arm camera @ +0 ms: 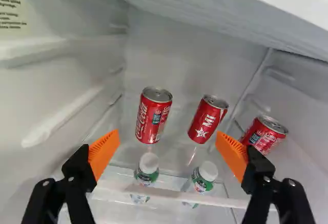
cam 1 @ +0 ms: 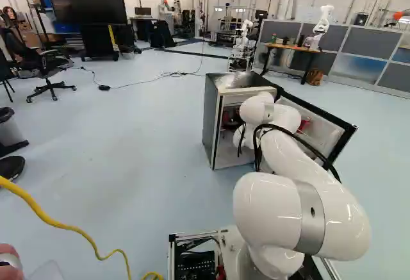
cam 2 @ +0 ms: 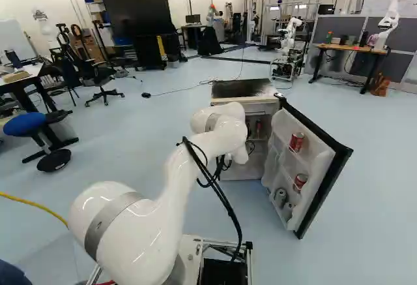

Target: Grab a drink from the fridge

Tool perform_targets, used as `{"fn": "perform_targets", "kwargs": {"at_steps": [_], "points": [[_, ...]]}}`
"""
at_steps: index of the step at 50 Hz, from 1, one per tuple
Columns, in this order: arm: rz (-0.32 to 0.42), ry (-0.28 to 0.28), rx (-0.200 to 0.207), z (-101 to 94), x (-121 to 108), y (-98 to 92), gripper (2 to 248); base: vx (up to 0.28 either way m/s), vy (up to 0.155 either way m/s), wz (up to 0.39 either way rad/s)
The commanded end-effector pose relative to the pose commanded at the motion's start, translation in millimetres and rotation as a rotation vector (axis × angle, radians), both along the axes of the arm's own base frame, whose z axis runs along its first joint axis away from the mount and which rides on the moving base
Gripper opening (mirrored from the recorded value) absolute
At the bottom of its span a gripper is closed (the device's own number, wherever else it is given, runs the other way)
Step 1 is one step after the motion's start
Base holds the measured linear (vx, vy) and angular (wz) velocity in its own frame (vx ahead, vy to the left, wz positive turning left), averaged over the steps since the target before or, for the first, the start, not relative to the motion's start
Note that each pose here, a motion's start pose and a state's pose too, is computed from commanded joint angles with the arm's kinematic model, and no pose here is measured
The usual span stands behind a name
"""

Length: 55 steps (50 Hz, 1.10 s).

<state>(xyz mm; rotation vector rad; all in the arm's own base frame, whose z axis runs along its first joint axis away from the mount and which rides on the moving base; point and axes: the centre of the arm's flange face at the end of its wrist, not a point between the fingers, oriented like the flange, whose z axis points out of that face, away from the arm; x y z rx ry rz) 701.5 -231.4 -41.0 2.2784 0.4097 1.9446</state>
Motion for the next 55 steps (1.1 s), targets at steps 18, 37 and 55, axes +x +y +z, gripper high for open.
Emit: {"fn": "perform_targets", "kwargs": {"at_steps": [18, 37, 55], "points": [[0.001, 0.000, -0.018, -9.6, 12.3, -0.5, 247, 0.000, 0.000, 0.000], [0.014, -0.022, -0.026, -14.0, 22.1, 6.7, 247, 0.000, 0.000, 0.000], [0.025, -0.043, -0.034, -17.7, 30.0, 12.7, 247, 0.000, 0.000, 0.000]]}}
